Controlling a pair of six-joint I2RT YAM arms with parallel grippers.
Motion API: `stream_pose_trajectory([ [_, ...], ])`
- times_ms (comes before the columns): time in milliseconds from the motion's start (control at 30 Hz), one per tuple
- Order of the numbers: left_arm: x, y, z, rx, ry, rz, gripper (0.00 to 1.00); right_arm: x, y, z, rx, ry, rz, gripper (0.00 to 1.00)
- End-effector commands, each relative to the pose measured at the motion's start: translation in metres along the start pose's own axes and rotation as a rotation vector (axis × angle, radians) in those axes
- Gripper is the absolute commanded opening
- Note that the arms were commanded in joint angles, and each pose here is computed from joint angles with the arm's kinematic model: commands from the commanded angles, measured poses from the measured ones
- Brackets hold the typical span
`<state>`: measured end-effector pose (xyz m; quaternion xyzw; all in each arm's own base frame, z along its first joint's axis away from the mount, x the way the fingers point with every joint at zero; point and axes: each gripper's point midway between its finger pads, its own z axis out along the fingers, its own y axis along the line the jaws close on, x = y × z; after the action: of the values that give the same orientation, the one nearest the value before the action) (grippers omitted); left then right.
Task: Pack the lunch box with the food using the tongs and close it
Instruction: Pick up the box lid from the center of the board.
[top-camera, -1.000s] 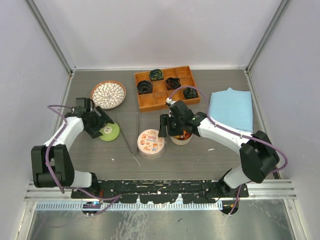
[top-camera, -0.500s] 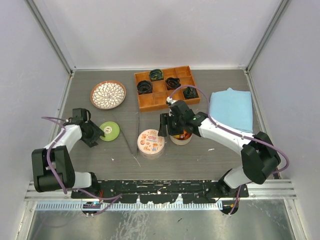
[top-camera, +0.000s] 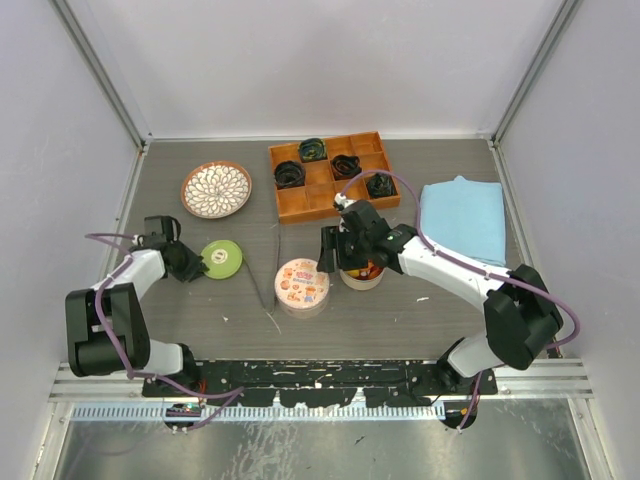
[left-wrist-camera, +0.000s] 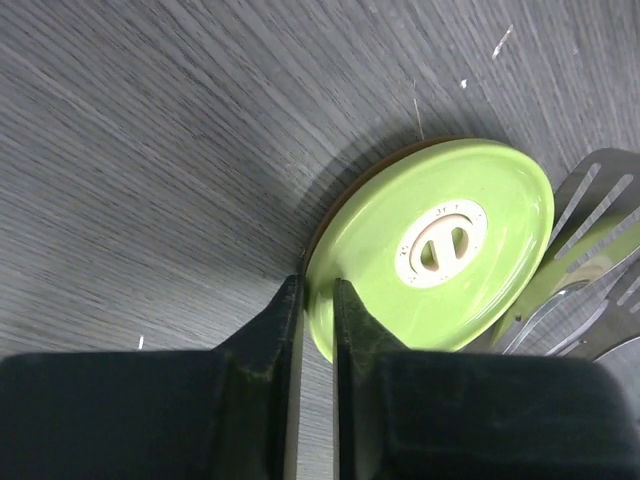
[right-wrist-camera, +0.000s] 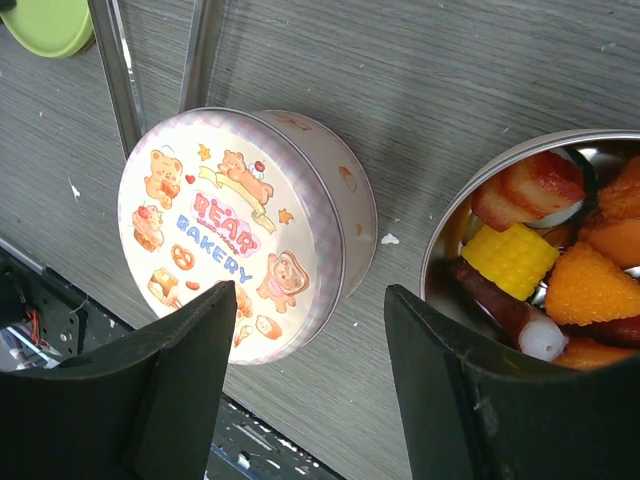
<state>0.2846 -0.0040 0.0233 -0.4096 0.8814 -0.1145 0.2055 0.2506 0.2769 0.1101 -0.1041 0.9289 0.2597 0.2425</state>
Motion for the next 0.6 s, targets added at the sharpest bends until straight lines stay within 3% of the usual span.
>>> stream_pose_trajectory([
  [0,0.011,0.027,0.006,-0.084,-0.003,0.013,0.04,-0.023,0.005,-0.015,-0.006,-0.097,0.000,0.66],
  [33,0.009,0.026,0.003,-0.079,-0.016,0.014,0.00,-0.025,0.003,-0.017,0.004,-0.106,0.002,0.66],
  [367,-0.028,-0.008,-0.062,0.053,-0.217,0.027,0.00,-0.065,-0.053,-0.060,0.081,-0.270,0.141,0.66],
  [567,-0.040,-0.025,-0.105,0.122,-0.290,0.035,0.00,-0.073,-0.089,-0.075,0.114,-0.302,0.202,0.66],
])
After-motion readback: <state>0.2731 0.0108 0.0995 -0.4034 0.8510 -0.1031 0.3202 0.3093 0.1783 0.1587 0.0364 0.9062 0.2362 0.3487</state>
